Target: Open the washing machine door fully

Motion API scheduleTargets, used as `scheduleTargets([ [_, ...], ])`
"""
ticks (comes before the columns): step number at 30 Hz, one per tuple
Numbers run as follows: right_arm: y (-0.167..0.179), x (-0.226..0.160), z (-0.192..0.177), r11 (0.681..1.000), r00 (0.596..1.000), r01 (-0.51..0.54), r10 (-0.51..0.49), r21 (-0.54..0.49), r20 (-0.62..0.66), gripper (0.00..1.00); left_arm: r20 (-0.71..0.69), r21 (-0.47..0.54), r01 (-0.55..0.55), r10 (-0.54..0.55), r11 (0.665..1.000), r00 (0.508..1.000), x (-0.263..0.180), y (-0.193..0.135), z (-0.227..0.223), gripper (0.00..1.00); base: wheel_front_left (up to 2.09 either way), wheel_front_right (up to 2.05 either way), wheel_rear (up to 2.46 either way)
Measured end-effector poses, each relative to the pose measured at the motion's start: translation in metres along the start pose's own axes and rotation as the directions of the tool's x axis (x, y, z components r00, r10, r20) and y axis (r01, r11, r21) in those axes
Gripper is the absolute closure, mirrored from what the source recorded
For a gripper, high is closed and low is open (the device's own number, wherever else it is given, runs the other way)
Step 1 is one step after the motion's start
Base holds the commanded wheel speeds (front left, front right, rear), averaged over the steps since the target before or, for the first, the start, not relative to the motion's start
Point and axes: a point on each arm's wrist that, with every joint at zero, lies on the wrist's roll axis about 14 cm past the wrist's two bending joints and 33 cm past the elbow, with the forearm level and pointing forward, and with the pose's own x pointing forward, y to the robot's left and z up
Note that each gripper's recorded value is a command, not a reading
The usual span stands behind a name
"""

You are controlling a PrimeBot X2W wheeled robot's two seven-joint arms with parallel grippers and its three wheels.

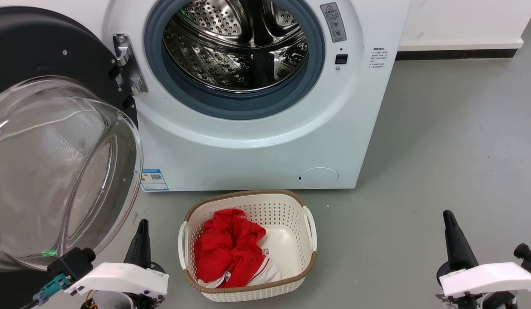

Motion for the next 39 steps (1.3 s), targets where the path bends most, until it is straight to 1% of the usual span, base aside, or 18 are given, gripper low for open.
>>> scheduleTargets([
  [9,0.0002,0.0041,0.0025,0.993,1.000,0.005,-0.005,0.115,0.000,1.00,-0.007,-0.126,0.006,-0.007,0.992,1.000,0.0029,-0.0023,0.0016,1.00,0.00,0.00,0.00],
  [19,-0.0026,0.0058,0.0025,0.973,1.000,0.017,-0.016,0.229,-0.007,1.00,-0.016,-0.250,0.005,-0.010,0.968,1.000,0.0037,-0.0014,0.0025,1.00,0.00,0.00,0.00],
  [26,-0.0028,0.0073,0.0034,0.953,1.000,0.019,-0.017,0.301,-0.010,1.00,-0.022,-0.328,0.009,-0.017,0.945,1.000,0.0042,-0.0025,0.0024,1.00,0.00,0.00,0.00],
  [27,-0.0031,0.0074,0.0032,0.947,1.000,0.020,-0.018,0.321,-0.012,1.00,-0.020,-0.349,0.011,-0.019,0.937,1.000,0.0046,-0.0028,0.0029,1.00,0.00,0.00,0.00],
  [31,-0.0033,0.0080,0.0034,0.937,1.000,0.021,-0.017,0.349,-0.014,1.00,-0.022,-0.379,0.011,-0.021,0.925,1.000,0.0049,-0.0030,0.0032,1.00,0.00,0.00,0.00],
  [39,-0.0035,0.0096,0.0048,0.907,1.000,0.022,-0.018,0.420,-0.013,1.00,-0.016,-0.458,0.024,-0.035,0.889,0.999,0.0072,-0.0061,0.0063,1.00,0.00,0.00,0.00],
])
